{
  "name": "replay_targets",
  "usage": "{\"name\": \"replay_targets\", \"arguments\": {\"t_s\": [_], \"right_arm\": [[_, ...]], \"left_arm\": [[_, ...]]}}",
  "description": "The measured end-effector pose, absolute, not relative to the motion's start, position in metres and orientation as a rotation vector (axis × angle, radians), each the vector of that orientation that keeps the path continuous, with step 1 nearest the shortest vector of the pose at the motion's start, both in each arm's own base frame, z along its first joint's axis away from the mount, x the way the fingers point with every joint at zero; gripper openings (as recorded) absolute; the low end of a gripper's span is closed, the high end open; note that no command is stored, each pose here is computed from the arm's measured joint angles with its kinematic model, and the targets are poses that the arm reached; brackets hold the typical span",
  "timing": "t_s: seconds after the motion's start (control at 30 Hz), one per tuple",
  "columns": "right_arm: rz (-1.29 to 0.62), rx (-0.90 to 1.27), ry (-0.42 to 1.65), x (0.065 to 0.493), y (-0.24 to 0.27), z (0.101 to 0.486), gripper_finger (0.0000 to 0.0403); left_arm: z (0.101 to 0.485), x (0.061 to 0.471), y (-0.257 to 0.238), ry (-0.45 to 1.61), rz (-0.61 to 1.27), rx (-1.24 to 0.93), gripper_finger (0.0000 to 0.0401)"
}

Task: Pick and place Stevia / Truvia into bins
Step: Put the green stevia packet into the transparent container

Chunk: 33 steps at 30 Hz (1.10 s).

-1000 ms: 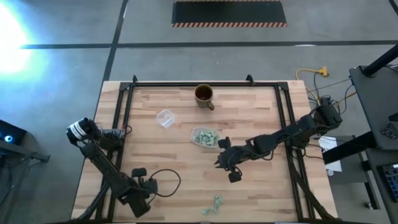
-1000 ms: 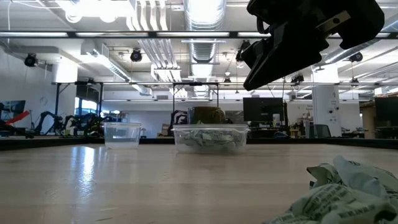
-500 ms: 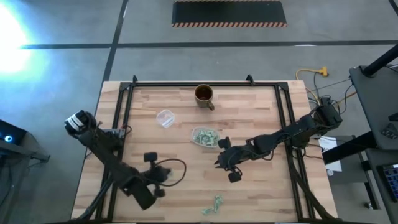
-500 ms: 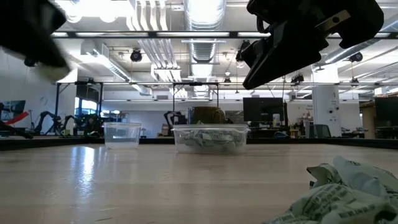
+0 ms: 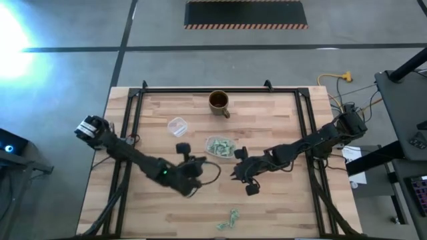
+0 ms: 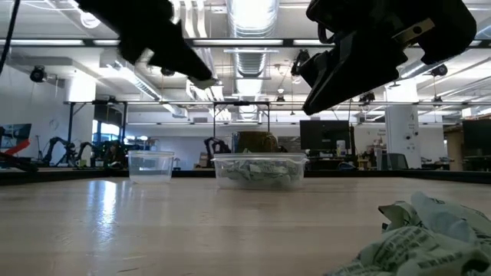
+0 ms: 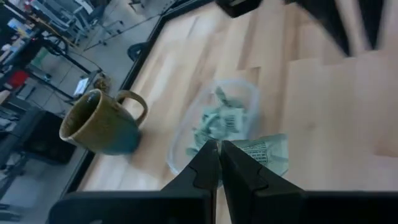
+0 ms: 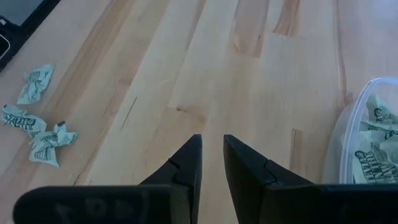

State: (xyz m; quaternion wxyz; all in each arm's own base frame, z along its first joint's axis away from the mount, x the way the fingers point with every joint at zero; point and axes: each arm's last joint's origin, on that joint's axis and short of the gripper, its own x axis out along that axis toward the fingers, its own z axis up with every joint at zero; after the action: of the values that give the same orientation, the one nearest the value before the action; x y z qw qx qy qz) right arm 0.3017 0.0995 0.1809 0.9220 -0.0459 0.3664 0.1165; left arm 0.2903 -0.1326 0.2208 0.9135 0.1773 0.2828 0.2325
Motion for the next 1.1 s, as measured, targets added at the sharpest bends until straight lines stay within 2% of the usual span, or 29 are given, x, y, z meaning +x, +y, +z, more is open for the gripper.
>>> {"name": "replay_targets", "arguments": {"t_s": [0.23,0.57,1.1], "right_arm": [[0.238,-0.098,0.770,0.299,0.098,0.176,0.0056],[0.236,-0.098,0.781,0.297,0.098,0.173,0.0056],[0.231,-0.088,0.783,0.296,0.098,0.171,0.0057]], "left_arm": [[0.215,0.317,-0.086,0.636,0.530,0.357,0.0000],[0.206,0.345,-0.042,0.638,0.485,0.366,0.0000],[0.165,0.371,-0.006,0.700,0.450,0.295,0.0000]]}}
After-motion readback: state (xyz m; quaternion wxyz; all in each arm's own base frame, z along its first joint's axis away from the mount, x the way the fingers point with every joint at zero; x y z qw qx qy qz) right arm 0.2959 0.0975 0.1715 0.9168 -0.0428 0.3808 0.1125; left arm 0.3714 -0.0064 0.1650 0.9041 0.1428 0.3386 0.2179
